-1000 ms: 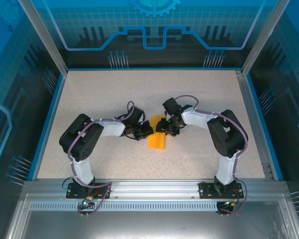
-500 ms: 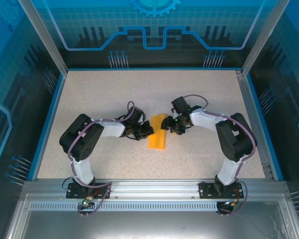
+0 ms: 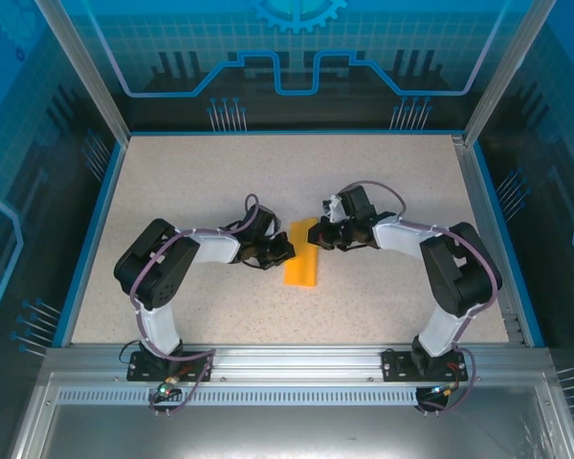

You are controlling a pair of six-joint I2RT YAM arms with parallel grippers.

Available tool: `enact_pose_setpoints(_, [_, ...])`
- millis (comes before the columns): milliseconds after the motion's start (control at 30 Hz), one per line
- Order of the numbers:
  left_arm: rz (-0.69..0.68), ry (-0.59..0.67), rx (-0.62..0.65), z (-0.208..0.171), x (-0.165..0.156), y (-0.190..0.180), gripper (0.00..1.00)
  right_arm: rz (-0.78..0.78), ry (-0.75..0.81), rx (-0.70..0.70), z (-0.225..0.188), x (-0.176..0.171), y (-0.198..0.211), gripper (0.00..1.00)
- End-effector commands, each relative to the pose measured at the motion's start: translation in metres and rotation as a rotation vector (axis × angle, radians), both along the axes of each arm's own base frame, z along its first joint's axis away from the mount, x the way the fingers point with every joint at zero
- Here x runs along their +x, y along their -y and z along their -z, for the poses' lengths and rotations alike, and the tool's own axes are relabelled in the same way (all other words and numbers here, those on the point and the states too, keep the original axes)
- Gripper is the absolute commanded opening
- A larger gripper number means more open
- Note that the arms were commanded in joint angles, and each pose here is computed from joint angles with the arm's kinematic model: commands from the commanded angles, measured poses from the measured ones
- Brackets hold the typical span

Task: Fold a paper plane with a square sheet of paper (pick it up from the middle)
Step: Fold the square sheet of paper in half at the center of the table.

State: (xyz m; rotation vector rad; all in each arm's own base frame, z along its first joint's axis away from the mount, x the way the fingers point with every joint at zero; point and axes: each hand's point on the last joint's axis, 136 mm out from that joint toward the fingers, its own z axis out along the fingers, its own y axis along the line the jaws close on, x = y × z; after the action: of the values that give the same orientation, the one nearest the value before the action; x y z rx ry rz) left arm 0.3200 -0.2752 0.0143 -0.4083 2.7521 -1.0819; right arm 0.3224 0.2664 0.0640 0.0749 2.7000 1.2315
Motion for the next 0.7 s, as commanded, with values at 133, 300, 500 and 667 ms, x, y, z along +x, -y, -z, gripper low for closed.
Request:
enact_pose_setpoints(133, [0.021,-0.074,0.074,0.029,-0.02,-0.011,0.0,-0.048,-0.034,0.019,0.019,-0.012,-0.003,0.0])
enact_pose_setpoints(300, [0.024,-0.071,0.073,0.027,-0.019,-0.01,0.0,-0.048,-0.034,-0.021,0.031,-0.016,0.008,0.0])
enact_pose_setpoints(500, [0.026,-0.072,0.076,0.028,-0.02,-0.01,0.0,-0.037,-0.055,-0.039,0.048,-0.026,0.024,0.0])
enact_pose_setpoints(667, [0.026,-0.076,0.075,0.03,-0.02,-0.01,0.0,-0.041,-0.076,-0.06,0.063,-0.035,0.032,0.0])
